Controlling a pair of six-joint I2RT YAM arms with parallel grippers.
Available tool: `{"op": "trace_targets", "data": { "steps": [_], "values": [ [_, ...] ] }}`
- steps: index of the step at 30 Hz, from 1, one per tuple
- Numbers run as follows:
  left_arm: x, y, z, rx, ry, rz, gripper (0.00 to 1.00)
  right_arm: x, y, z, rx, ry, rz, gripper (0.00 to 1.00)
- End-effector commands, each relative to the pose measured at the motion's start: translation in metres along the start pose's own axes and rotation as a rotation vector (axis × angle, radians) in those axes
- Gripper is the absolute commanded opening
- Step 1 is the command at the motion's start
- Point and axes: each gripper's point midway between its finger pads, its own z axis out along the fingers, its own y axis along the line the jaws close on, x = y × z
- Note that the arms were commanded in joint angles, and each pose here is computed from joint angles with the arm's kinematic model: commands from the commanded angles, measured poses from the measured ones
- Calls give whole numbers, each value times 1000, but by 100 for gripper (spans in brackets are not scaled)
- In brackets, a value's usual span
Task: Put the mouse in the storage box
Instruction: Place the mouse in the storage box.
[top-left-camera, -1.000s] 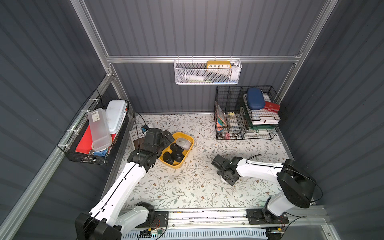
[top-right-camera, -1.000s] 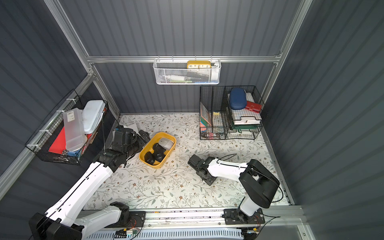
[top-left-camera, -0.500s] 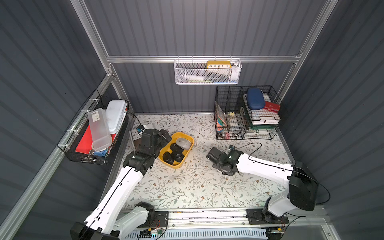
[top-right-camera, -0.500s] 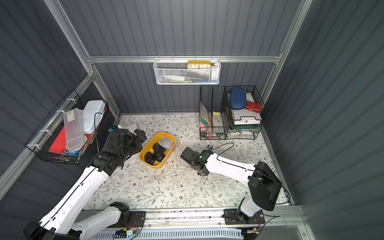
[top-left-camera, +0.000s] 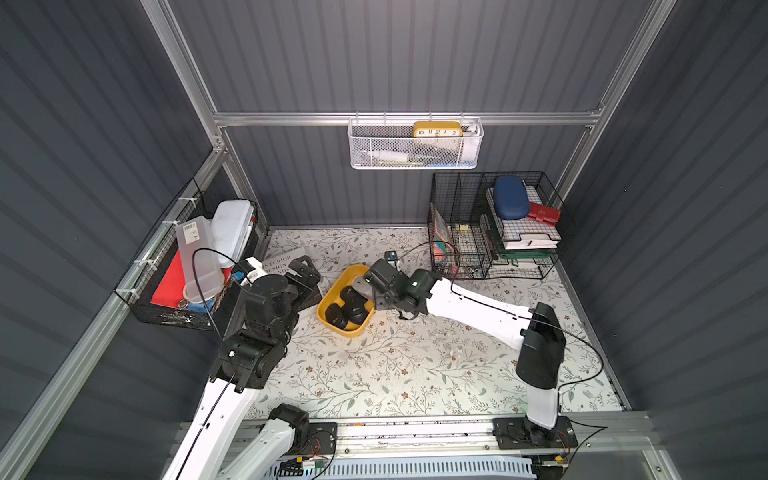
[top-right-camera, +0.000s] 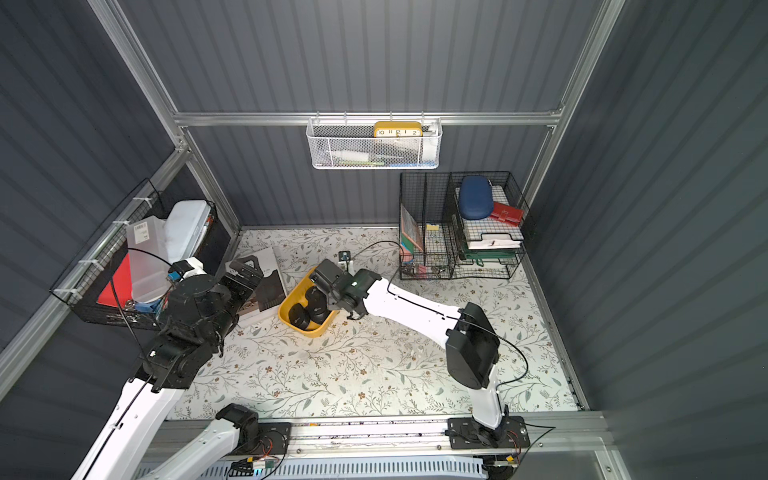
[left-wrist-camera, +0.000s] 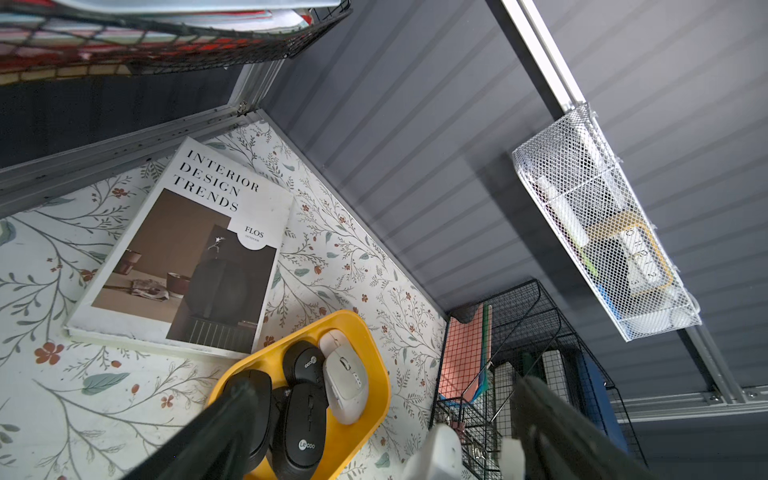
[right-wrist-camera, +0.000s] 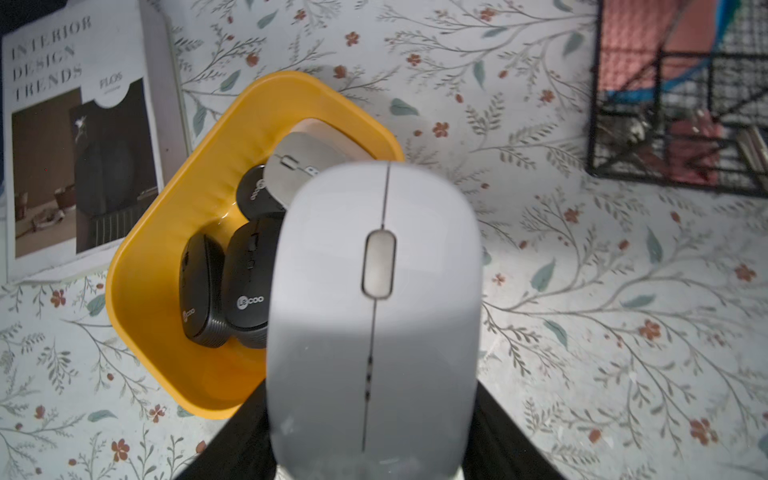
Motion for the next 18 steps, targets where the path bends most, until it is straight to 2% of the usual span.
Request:
{"op": "trace_targets", "data": {
  "steps": [1,12,18],
  "values": [
    [8,12,1,-33,20,-17,99,-7,23,7,-45,-29,-149,47],
    [12,20,-1,-47,22,-20,99,-2,51,57,-39,11,-317,48],
    [11,19,0,-47,23,-17,99,2,52,73,-11,27,-338,49]
  ]
}}
